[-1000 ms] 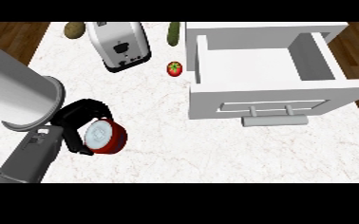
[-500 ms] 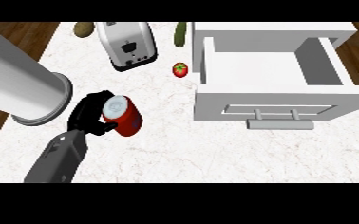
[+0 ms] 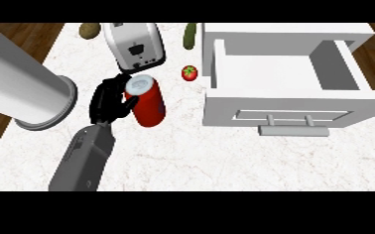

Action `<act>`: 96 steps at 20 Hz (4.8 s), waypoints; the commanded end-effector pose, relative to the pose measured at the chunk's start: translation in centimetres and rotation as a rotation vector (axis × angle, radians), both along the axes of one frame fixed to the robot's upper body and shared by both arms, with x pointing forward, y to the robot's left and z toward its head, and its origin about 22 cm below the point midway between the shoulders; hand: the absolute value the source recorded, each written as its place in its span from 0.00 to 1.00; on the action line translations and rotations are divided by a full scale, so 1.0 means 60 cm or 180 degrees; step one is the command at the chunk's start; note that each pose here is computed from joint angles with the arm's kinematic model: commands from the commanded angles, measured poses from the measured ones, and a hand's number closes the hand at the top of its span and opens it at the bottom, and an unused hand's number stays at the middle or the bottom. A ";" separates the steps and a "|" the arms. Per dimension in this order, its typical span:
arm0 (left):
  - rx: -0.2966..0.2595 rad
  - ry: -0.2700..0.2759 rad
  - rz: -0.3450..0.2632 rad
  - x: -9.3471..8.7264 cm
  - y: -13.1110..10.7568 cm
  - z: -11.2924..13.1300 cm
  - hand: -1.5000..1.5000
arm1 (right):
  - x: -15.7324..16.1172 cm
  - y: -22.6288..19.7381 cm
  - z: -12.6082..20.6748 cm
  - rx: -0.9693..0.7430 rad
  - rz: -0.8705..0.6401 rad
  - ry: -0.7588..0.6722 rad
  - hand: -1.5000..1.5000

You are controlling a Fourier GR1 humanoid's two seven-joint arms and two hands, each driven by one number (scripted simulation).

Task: Pick up the can, place it into the drawer and close the drawer

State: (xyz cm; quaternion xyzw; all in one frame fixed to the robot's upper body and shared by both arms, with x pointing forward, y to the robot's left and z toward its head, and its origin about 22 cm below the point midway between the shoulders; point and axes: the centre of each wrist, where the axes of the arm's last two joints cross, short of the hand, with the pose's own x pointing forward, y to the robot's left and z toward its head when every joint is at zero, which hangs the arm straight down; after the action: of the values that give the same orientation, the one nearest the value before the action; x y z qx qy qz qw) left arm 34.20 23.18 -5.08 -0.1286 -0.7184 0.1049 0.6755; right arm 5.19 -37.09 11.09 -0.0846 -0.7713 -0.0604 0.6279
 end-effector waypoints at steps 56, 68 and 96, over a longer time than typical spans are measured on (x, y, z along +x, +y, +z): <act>0.0680 -0.0191 0.0037 0.128 -0.400 0.433 1.00 | 0.029 0.018 0.003 0.0073 0.0218 -0.0083 0.00; 0.0929 -0.0054 0.0057 0.125 -0.410 0.386 1.00 | 0.062 0.029 0.024 0.0049 0.0238 -0.0123 0.00; 0.0780 -0.0145 0.0322 0.127 -0.414 0.373 0.00 | 0.080 0.033 0.091 -0.1125 0.0412 -0.0597 0.00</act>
State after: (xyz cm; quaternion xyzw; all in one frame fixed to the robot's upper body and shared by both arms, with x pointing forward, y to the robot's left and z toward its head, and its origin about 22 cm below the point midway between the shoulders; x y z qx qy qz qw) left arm 41.83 -1.38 16.62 0.0041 -0.7417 0.0475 0.6691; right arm 9.75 -35.57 15.29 -0.1091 -0.8180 0.0456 0.5629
